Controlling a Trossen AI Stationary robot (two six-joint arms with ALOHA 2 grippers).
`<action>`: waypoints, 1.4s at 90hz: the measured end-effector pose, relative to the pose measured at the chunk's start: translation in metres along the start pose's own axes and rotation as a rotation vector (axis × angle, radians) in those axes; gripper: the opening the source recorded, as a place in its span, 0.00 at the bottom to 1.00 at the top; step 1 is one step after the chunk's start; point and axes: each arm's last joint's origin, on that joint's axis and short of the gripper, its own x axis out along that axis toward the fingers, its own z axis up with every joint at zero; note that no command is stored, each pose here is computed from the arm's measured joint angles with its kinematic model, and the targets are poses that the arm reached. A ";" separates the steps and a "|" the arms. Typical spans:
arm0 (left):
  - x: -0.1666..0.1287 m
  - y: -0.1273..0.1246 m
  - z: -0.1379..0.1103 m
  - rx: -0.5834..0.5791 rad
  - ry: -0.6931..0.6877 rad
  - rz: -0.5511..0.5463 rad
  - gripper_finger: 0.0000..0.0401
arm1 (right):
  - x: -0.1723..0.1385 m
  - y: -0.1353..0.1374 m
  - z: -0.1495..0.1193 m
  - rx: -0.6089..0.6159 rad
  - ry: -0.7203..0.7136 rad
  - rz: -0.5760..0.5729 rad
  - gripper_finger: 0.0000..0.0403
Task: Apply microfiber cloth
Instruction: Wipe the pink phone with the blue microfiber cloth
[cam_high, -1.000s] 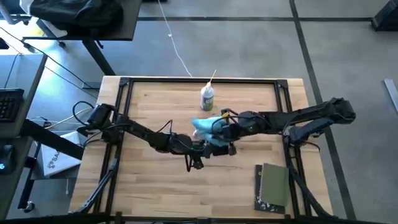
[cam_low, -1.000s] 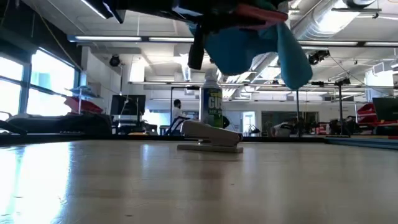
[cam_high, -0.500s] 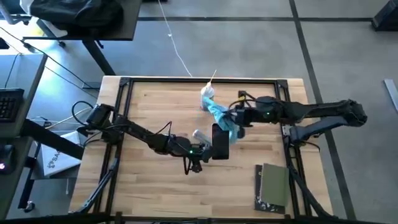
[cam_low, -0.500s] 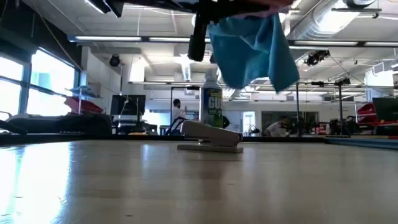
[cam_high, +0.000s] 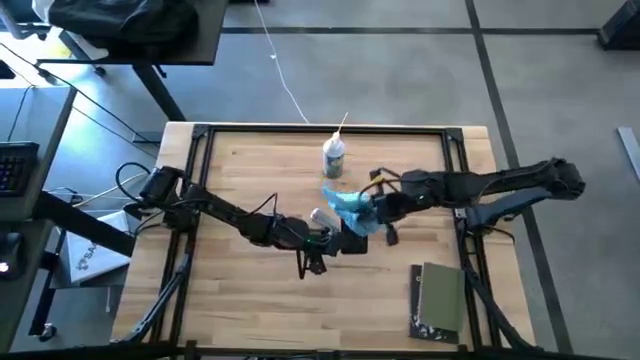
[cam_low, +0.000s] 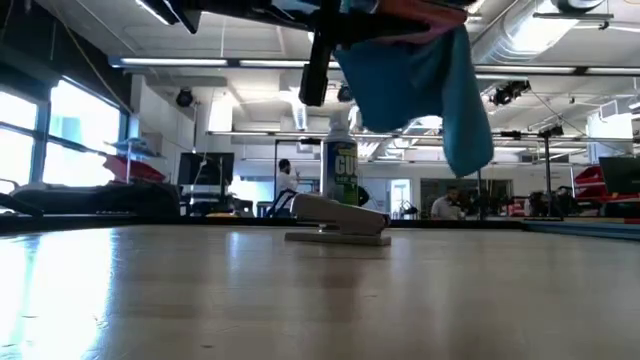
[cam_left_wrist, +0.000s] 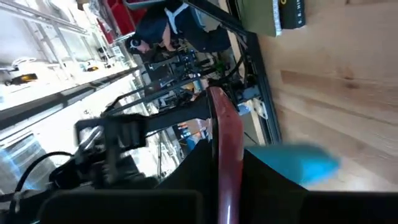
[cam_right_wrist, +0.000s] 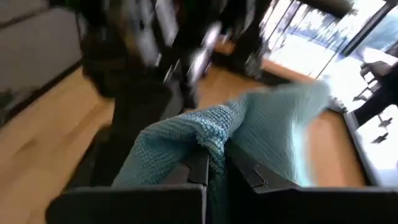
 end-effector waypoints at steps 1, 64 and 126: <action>0.000 0.000 0.000 0.001 -0.001 -0.002 0.03 | 0.002 0.001 0.000 -0.001 0.003 0.003 0.00; 0.000 0.000 -0.001 0.050 -0.010 0.001 0.03 | -0.015 -0.033 -0.011 -0.248 0.248 -0.467 0.00; 0.002 -0.007 -0.006 0.043 -0.021 -0.022 0.03 | -0.008 -0.011 -0.017 -0.011 0.152 -0.265 0.00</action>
